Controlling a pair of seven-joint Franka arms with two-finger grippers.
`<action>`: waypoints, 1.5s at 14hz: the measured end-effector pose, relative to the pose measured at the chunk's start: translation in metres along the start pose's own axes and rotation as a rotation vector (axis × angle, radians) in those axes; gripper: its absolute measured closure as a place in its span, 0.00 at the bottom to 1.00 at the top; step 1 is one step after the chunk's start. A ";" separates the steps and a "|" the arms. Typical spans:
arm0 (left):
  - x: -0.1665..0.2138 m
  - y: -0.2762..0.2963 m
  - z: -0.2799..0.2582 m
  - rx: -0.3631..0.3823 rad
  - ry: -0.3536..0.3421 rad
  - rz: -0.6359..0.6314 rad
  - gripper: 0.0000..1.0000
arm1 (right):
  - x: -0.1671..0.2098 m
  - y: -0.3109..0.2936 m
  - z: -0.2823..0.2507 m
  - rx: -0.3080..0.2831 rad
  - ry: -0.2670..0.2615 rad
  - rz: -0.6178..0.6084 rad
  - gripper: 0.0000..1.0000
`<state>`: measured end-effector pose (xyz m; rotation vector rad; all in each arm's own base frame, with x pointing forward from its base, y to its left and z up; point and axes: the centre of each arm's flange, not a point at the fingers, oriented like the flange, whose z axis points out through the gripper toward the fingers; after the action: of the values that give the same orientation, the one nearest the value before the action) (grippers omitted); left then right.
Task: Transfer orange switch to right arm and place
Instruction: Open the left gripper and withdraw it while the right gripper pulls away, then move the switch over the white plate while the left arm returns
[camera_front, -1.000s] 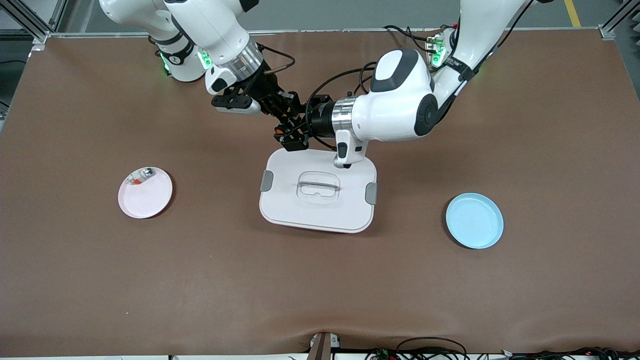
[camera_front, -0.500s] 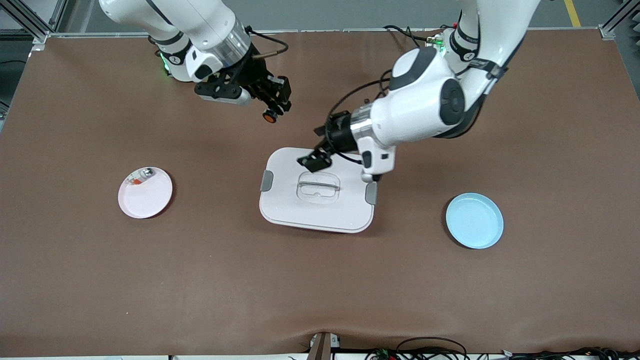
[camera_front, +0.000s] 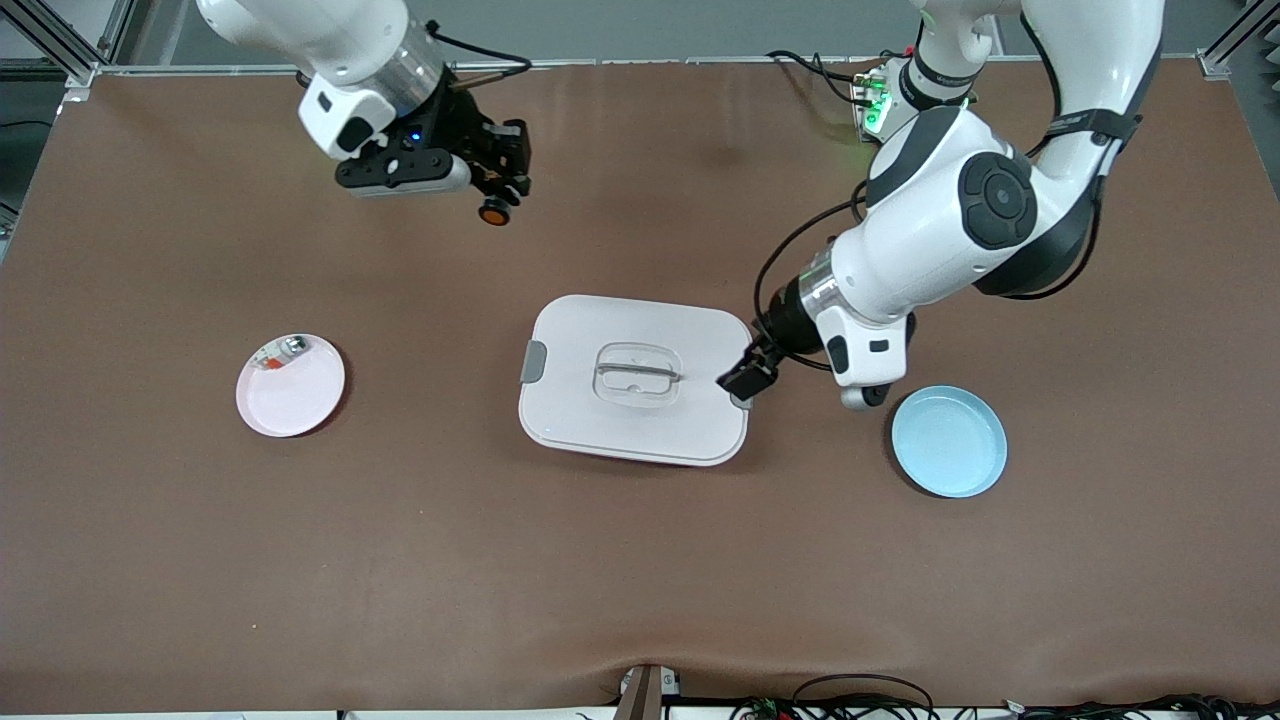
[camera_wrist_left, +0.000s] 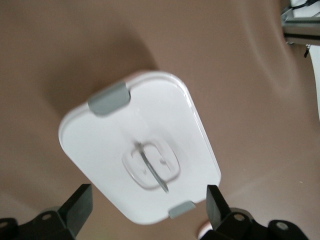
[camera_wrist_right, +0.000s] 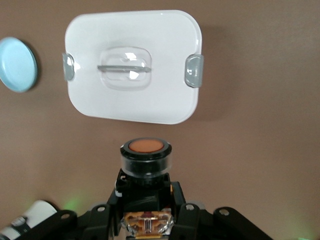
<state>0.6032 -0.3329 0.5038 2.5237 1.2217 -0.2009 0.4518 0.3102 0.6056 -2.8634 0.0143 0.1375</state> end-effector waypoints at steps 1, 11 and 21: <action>0.009 -0.004 -0.009 0.014 0.033 0.077 0.00 | 0.004 0.014 -0.004 -0.016 -0.030 -0.086 0.59; 0.082 -0.050 -0.074 0.277 0.303 0.477 0.00 | 0.059 0.208 -0.050 -0.187 -0.164 -0.891 0.59; 0.137 -0.109 -0.154 0.437 0.271 0.680 0.00 | 0.095 0.349 0.035 -0.306 -0.142 -1.247 0.59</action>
<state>0.6004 -0.1153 0.5861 3.2651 0.3462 0.0519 0.5352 -0.0163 0.4684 -2.5488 -1.8471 0.0766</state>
